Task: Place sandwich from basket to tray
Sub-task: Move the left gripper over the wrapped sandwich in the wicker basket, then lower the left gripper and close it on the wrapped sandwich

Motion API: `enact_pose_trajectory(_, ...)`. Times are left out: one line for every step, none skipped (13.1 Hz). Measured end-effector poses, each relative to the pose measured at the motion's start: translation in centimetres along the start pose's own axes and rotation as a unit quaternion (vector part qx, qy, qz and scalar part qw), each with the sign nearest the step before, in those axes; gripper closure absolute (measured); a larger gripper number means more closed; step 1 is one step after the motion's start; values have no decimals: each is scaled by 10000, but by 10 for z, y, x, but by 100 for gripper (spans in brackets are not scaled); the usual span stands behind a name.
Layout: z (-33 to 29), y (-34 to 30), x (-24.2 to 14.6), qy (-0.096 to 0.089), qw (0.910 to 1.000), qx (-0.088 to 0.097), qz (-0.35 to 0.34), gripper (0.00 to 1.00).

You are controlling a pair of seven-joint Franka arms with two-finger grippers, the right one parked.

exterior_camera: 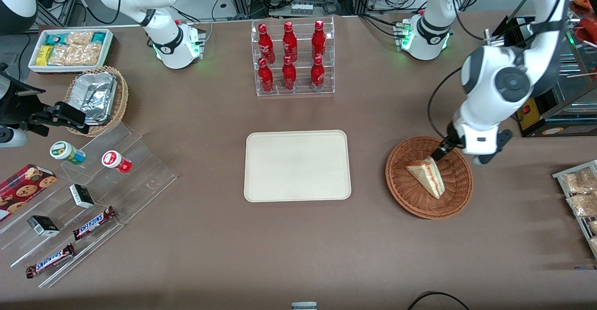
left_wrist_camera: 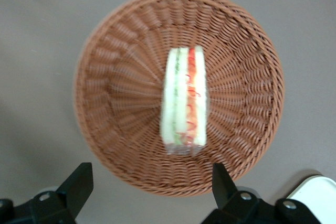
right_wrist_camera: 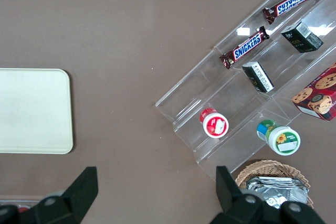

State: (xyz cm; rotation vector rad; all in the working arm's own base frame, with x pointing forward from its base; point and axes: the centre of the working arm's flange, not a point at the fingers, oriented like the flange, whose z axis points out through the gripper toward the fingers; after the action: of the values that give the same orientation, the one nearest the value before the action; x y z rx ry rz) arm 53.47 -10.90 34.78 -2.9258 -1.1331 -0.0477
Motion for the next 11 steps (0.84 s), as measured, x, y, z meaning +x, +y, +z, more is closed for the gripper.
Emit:
enact_pose_trajectory(11, 3, -2, 17, 10000, -50, -45, 0)
enact_pose_trajectory(22, 6, -2, 17, 9999, -69, -75, 0)
enact_pose_trajectory(33, 7, -2, -4, 9999, -61, -89, 0)
enact_pose_trajectory(40, 8, -2, -5, 9999, -72, -90, 0)
enact_pose_trajectory(46, 10, -1, 0, 9999, -90, -87, 0)
enact_pose_trajectory(52, 10, -1, 3, 9999, -94, -78, 0)
enact_pose_trajectory(58, 11, -1, 15, 10000, -80, -47, 0)
enact_pose_trajectory(62, 11, -1, 30, 10000, -60, -18, 0)
enact_pose_trajectory(66, 11, -1, 31, 10000, -43, -4, 0)
enact_pose_trajectory(69, 11, -1, 37, 10000, -46, 5, 0)
enact_pose_trajectory(72, 12, 0, 53, 10000, -74, 8, 0)
